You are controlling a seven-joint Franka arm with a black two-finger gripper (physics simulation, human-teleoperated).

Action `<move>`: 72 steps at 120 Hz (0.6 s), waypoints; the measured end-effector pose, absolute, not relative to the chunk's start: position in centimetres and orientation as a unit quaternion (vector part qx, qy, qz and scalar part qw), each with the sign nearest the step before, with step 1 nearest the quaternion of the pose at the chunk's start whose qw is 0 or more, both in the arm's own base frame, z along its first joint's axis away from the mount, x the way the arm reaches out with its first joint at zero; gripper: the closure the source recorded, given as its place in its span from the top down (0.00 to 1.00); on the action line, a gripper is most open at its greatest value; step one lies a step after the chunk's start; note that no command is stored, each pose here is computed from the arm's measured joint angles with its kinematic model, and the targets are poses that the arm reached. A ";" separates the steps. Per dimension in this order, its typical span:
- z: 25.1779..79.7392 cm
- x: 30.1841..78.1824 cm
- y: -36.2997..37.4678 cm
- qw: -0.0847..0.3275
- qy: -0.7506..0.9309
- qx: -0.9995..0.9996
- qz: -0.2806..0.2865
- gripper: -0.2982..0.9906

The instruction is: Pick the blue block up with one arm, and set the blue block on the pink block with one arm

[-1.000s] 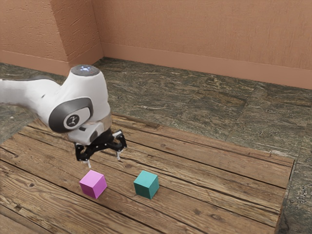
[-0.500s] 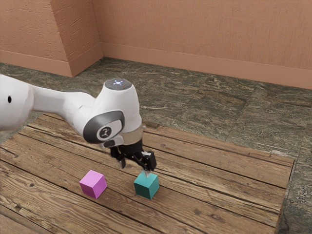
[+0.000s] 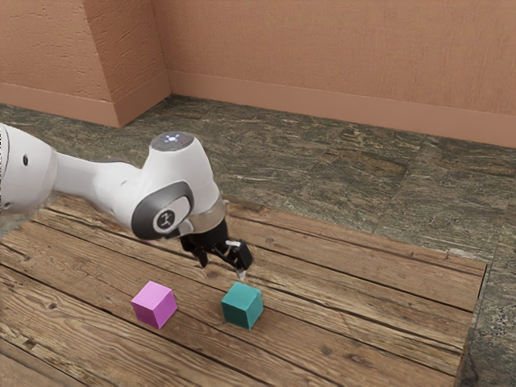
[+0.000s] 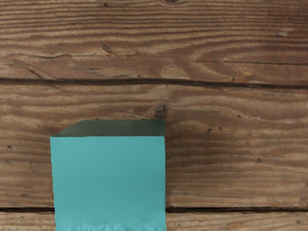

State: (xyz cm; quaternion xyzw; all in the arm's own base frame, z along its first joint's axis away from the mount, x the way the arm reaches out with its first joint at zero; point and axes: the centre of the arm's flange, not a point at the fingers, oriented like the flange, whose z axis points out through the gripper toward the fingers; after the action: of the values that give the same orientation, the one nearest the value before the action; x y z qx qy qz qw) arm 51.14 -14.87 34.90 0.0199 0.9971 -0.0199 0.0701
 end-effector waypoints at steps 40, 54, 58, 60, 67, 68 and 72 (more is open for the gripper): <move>32.2 52.6 -9.8 0.064 0.997 -0.026 -0.015 0.77; 32.2 52.3 -9.7 0.065 0.997 -0.027 -0.015 0.77; 32.1 51.9 -9.9 0.063 0.998 -0.025 -0.015 0.77; 32.0 51.8 -10.0 0.062 0.998 -0.023 -0.015 0.77; 31.9 51.3 -10.9 0.060 0.998 -0.015 -0.016 0.77; 31.9 51.3 -11.1 0.060 0.998 -0.014 -0.017 0.77; 31.9 51.1 -11.7 0.060 0.998 -0.009 -0.018 0.77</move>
State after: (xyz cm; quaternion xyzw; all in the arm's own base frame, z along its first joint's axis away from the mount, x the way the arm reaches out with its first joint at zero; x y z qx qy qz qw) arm 51.12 -11.74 31.87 -0.0087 0.9980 -0.0183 0.0596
